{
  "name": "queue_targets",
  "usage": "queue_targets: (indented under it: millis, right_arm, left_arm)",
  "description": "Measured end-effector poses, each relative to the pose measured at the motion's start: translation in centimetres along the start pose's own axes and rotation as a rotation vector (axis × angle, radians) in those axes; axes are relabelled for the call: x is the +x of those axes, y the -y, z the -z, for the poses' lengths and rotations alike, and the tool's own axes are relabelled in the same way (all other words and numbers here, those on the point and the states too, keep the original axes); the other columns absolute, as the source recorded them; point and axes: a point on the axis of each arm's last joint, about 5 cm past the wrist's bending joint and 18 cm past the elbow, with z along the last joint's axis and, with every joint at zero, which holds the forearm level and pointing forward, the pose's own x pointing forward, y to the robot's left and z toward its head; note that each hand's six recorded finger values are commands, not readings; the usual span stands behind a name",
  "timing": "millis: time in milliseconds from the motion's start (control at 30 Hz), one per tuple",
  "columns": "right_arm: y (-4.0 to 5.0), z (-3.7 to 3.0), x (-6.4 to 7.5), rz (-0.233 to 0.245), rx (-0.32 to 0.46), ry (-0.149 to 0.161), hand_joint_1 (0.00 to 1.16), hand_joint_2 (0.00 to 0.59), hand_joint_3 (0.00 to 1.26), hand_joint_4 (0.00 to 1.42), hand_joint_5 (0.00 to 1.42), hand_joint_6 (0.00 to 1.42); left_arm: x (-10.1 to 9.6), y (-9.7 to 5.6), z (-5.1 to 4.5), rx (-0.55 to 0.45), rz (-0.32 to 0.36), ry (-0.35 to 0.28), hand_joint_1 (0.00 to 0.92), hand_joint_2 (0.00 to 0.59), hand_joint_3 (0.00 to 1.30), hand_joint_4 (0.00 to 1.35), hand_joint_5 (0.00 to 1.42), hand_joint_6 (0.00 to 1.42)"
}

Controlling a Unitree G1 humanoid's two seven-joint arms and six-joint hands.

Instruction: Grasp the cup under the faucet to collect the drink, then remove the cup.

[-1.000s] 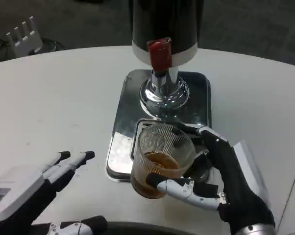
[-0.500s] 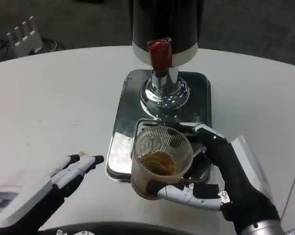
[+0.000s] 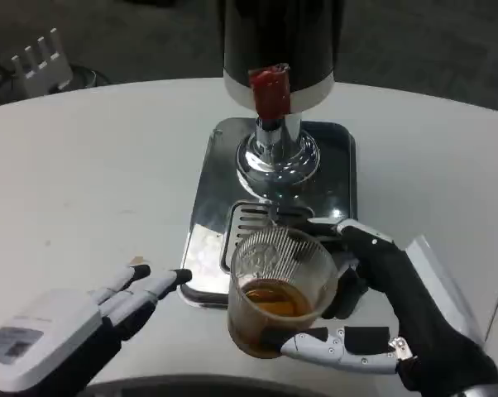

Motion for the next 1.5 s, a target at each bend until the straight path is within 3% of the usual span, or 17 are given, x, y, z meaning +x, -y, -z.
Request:
queue_targets:
  millis: [233,533,1500]
  right_arm:
    - [0.47,-0.36,-0.34,-0.013,-0.004,0.013,0.91,0.19,0.65,0.69,0.91,0.9]
    - [0.46,-0.29,-0.55,-0.03,-0.004,0.004,0.91,0.19,0.65,0.69,0.91,0.92]
    - [0.79,-0.2,-0.66,-0.041,-0.014,0.001,0.91,0.19,0.67,0.7,0.93,0.92]
  left_arm:
    - [-0.06,-0.09,-0.33,0.008,-0.002,0.013,0.0,0.1,0.04,0.0,0.0,0.16]
    - [-0.24,-0.08,-0.6,0.021,0.003,0.027,0.0,0.1,0.0,0.0,0.0,0.1]
    - [-0.11,-0.16,-0.3,0.022,-0.004,0.016,0.0,0.096,0.0,0.0,0.0,0.09]
